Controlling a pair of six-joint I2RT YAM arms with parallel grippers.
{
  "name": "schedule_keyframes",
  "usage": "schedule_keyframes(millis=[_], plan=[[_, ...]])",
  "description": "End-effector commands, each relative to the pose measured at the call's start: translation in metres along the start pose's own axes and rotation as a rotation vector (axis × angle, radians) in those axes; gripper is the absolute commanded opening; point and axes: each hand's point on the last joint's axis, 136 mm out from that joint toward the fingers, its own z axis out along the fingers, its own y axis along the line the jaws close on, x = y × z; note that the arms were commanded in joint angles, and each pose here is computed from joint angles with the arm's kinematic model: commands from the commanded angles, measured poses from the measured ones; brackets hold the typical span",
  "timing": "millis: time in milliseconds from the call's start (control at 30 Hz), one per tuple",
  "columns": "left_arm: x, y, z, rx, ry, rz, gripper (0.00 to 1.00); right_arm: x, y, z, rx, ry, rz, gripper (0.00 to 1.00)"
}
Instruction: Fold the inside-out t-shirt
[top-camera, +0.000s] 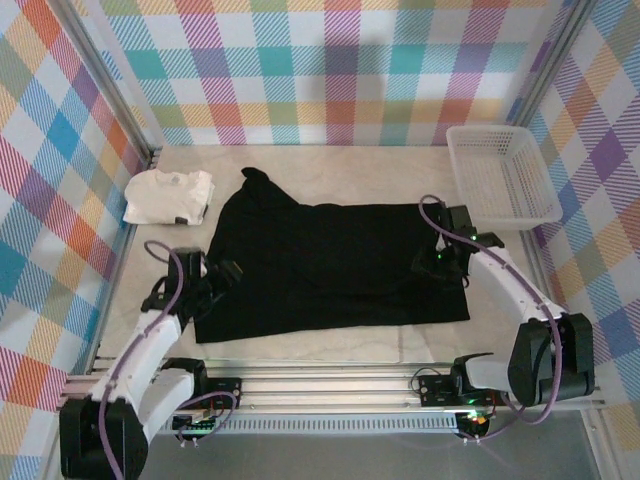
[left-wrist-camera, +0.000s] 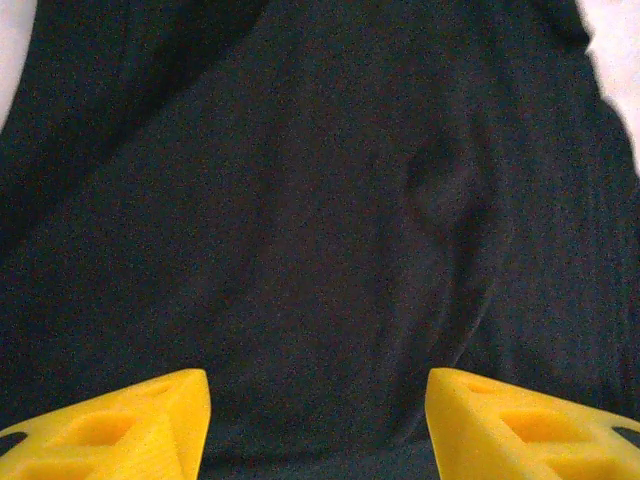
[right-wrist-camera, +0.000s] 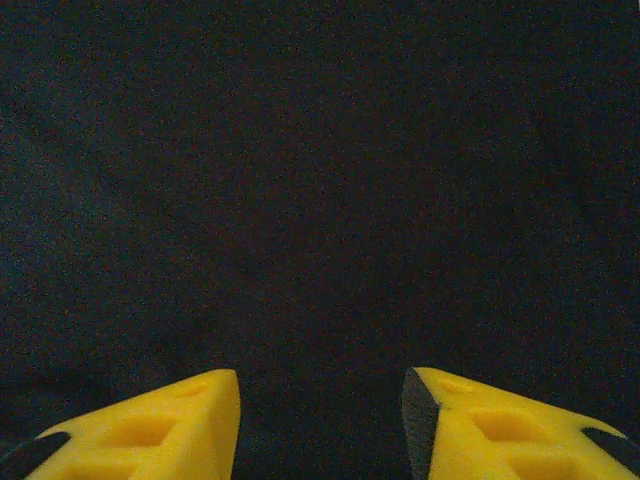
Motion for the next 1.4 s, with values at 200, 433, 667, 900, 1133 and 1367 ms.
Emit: schedule_keyframes(millis=[200, 433, 667, 900, 1133, 1367], plan=[[-0.098, -0.070, 0.059, 0.046, -0.139, 0.078, 0.60, -0.144, -0.006, 0.063, 0.191, -0.135, -0.087, 0.64], [-0.097, -0.078, 0.076, 0.048, -0.088, 0.095, 0.60, -0.180, -0.023, 0.111, 0.262, -0.080, -0.087, 0.64], [-0.091, -0.071, 0.082, 0.022, -0.066, 0.120, 0.60, -0.194, -0.041, 0.132, 0.305, -0.027, -0.088, 0.65], [-0.091, -0.072, 0.086, 0.017, -0.055, 0.135, 0.60, -0.190, -0.048, 0.151, 0.305, 0.046, -0.084, 0.65], [-0.096, -0.074, 0.088, 0.006, -0.061, 0.152, 0.61, -0.184, -0.045, 0.167, 0.274, 0.108, -0.081, 0.59], [-0.111, -0.081, 0.099, -0.007, -0.077, 0.161, 0.61, -0.185, -0.043, 0.174, 0.261, 0.121, -0.095, 0.24]])
